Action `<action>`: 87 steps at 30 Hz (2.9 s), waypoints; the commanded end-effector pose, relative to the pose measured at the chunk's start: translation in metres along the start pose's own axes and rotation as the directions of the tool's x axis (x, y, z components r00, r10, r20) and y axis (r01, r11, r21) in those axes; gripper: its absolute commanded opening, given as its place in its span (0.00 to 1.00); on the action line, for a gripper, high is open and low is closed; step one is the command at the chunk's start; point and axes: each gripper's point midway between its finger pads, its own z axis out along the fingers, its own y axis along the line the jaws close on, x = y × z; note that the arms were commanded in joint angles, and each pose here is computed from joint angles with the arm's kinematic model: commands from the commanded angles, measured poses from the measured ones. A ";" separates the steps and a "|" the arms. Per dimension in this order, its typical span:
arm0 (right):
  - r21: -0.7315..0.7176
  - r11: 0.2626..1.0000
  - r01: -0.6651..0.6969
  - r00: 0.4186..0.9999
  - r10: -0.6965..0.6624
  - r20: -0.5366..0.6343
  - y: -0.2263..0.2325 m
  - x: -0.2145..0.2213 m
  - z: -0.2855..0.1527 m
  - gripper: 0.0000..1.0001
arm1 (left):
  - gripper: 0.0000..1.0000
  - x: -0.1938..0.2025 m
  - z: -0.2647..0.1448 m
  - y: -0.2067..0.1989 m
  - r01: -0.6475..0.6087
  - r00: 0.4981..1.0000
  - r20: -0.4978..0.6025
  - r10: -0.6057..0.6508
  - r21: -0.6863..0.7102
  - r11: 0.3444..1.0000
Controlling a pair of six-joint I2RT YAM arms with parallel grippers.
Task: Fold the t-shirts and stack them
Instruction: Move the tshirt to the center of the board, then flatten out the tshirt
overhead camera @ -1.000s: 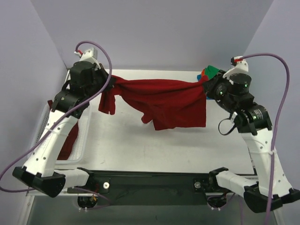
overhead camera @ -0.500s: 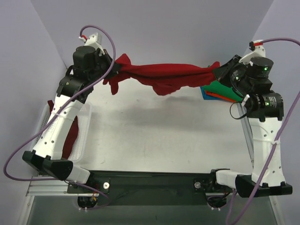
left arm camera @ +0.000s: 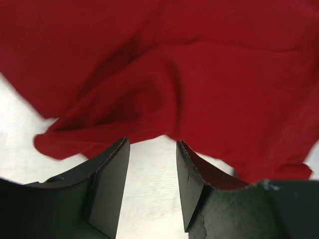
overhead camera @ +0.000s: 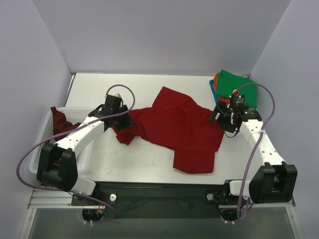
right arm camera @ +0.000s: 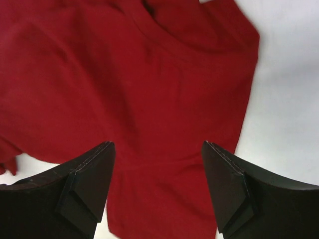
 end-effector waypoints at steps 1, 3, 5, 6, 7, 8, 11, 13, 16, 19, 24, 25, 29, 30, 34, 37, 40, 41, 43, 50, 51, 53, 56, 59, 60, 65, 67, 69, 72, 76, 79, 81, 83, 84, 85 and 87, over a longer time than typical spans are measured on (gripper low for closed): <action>-0.004 0.999 -0.032 0.995 0.032 0.094 -0.011 0.006 0.004 0.71 | 0.53 -0.022 -0.027 0.006 0.073 0.980 0.185 -0.073 0.005 0.997; 0.005 0.999 -0.051 0.993 0.051 0.104 -0.019 0.017 0.008 0.71 | 0.52 -0.007 -0.029 0.032 0.115 0.973 0.209 -0.101 -0.057 0.992; 0.026 0.996 -0.081 0.994 0.079 0.071 -0.033 0.041 0.017 0.70 | 0.51 0.003 -0.035 0.052 0.143 0.965 0.239 -0.112 -0.114 0.983; 0.008 0.996 -0.088 0.993 0.087 0.084 -0.033 0.044 0.016 0.70 | 0.51 0.010 -0.036 0.058 0.173 0.960 0.243 -0.137 -0.133 0.976; -0.014 0.994 -0.110 0.991 0.111 0.075 -0.031 0.050 0.017 0.69 | 0.51 0.024 -0.033 0.073 0.181 0.963 0.230 -0.138 -0.176 0.967; -0.006 0.993 -0.119 0.992 0.119 0.053 -0.037 0.065 0.023 0.69 | 0.51 0.025 -0.036 0.080 0.195 0.956 0.256 -0.142 -0.194 0.961; -0.006 0.991 -0.133 0.990 0.133 0.052 -0.043 0.075 0.027 0.67 | 0.51 0.033 -0.027 0.093 0.205 0.954 0.264 -0.143 -0.224 0.953; -0.013 0.991 -0.130 0.991 0.130 0.034 -0.042 0.081 0.030 0.66 | 0.51 0.032 -0.023 0.095 0.202 0.956 0.260 -0.136 -0.251 0.947; 0.016 0.992 -0.129 0.992 0.129 0.018 -0.050 0.089 0.037 0.68 | 0.51 0.036 -0.009 0.092 0.209 0.963 0.222 -0.154 -0.253 0.945; 0.050 0.989 -0.136 0.991 0.135 0.021 -0.059 0.090 0.043 0.68 | 0.52 0.037 -0.001 0.086 0.214 0.964 0.209 -0.167 -0.226 0.950; 0.050 0.988 -0.147 0.989 0.147 0.008 -0.061 0.093 0.049 0.65 | 0.52 0.030 -0.001 0.085 0.199 0.961 0.231 -0.150 -0.203 0.959; 0.047 0.988 -0.147 0.989 0.146 0.009 -0.061 0.092 0.049 0.64 | 0.52 0.029 -0.001 0.085 0.190 0.962 0.233 -0.141 -0.203 0.961; 0.045 0.985 -0.167 0.986 0.166 0.022 -0.063 0.087 0.049 0.63 | 0.52 0.029 0.003 0.089 0.183 0.964 0.228 -0.140 -0.181 0.966; 0.044 0.985 -0.169 0.986 0.168 0.021 -0.063 0.087 0.049 0.63 | 0.53 0.026 0.005 0.087 0.192 0.960 0.236 -0.152 -0.156 0.969; 0.039 0.985 -0.167 0.986 0.167 0.016 -0.062 0.088 0.049 0.63 | 0.58 0.031 0.006 0.087 0.225 0.955 0.217 -0.201 -0.088 0.971; 0.041 0.985 -0.167 0.986 0.167 0.011 -0.063 0.089 0.050 0.63 | 0.60 0.026 0.003 0.091 0.260 0.945 0.223 -0.239 -0.065 0.964; 0.035 0.985 -0.172 0.985 0.171 0.009 -0.062 0.090 0.051 0.63 | 0.60 0.027 0.006 0.095 0.306 0.934 0.206 -0.291 -0.045 0.951; 0.035 0.984 -0.173 0.985 0.173 0.008 -0.062 0.090 0.052 0.63 | 0.60 0.031 0.008 0.097 0.325 0.930 0.196 -0.312 -0.038 0.945; 0.036 0.984 -0.175 0.984 0.175 0.001 -0.062 0.092 0.053 0.63 | 0.60 0.025 0.009 0.093 0.336 0.923 0.194 -0.331 0.009 0.942; 0.050 0.984 -0.173 0.985 0.173 -0.006 -0.065 0.093 0.056 0.63 | 0.51 0.028 0.025 0.092 0.327 0.933 0.154 -0.325 0.017 0.945; 0.051 0.983 -0.176 0.984 0.176 -0.007 -0.066 0.093 0.057 0.63 | 0.50 0.028 0.025 0.093 0.329 0.933 0.150 -0.326 0.009 0.944; 0.055 0.983 -0.175 0.984 0.175 -0.010 -0.066 0.093 0.058 0.63 | 0.49 0.033 0.028 0.097 0.332 0.934 0.142 -0.327 -0.014 0.943; 0.053 0.982 -0.179 0.984 0.180 -0.011 -0.066 0.094 0.059 0.63 | 0.45 0.035 0.029 0.099 0.331 0.935 0.144 -0.325 -0.017 0.943; 0.056 0.982 -0.182 0.983 0.183 -0.012 -0.067 0.094 0.060 0.62 | 0.33 0.036 0.029 0.095 0.325 0.938 0.131 -0.322 -0.001 0.946; 0.057 0.982 -0.182 0.983 0.183 -0.014 -0.067 0.094 0.060 0.63 | 0.31 0.037 0.028 0.093 0.317 0.941 0.126 -0.315 0.004 0.948; 0.072 0.979 -0.191 0.981 0.192 -0.009 -0.071 0.093 0.062 0.62 | 0.19 0.039 0.022 0.085 0.290 0.949 0.123 -0.291 0.024 0.957; 0.077 0.978 -0.196 0.980 0.197 -0.011 -0.073 0.093 0.062 0.62 | 0.10 0.040 0.019 0.080 0.276 0.953 0.119 -0.279 0.035 0.960; 0.078 0.977 -0.197 0.980 0.198 -0.009 -0.074 0.093 0.063 0.61 | 0.05 0.040 0.014 0.074 0.259 0.958 0.114 -0.263 0.049 0.965; 0.083 0.976 -0.203 0.979 0.204 -0.011 -0.075 0.093 0.064 0.59 | 0.01 0.044 0.006 0.062 0.221 0.968 0.104 -0.228 0.073 0.973; 0.105 0.972 -0.211 0.977 0.213 -0.007 -0.080 0.091 0.066 0.57 | 0.00 0.054 -0.005 0.050 0.165 0.981 0.086 -0.173 0.089 0.982; 0.121 0.967 -0.222 0.974 0.225 -0.008 -0.085 0.093 0.066 0.51 | 0.00 0.066 -0.011 0.051 0.135 0.987 0.075 -0.141 0.069 0.988; 0.137 0.965 -0.224 0.974 0.227 -0.006 -0.089 0.095 0.062 0.49 | 0.00 0.072 -0.014 0.057 0.129 0.988 0.074 -0.132 0.051 0.990; 0.166 0.960 -0.227 0.973 0.229 0.010 -0.097 0.100 0.056 0.49 | 0.00 0.076 -0.018 0.062 0.120 0.989 0.078 -0.123 0.039 0.992; 0.173 0.957 -0.233 0.972 0.232 0.021 -0.099 0.101 0.054 0.49 | 0.00 0.077 -0.019 0.065 0.117 0.989 0.083 -0.118 0.027 0.993; 0.183 0.956 -0.231 0.972 0.233 0.012 -0.101 0.107 0.052 0.50 | 0.00 0.078 -0.021 0.067 0.107 0.990 0.087 -0.109 0.027 0.994; 0.181 0.953 -0.243 0.970 0.243 0.018 -0.103 0.113 0.047 0.50 | 0.00 0.079 -0.023 0.071 0.104 0.991 0.088 -0.105 0.011 0.994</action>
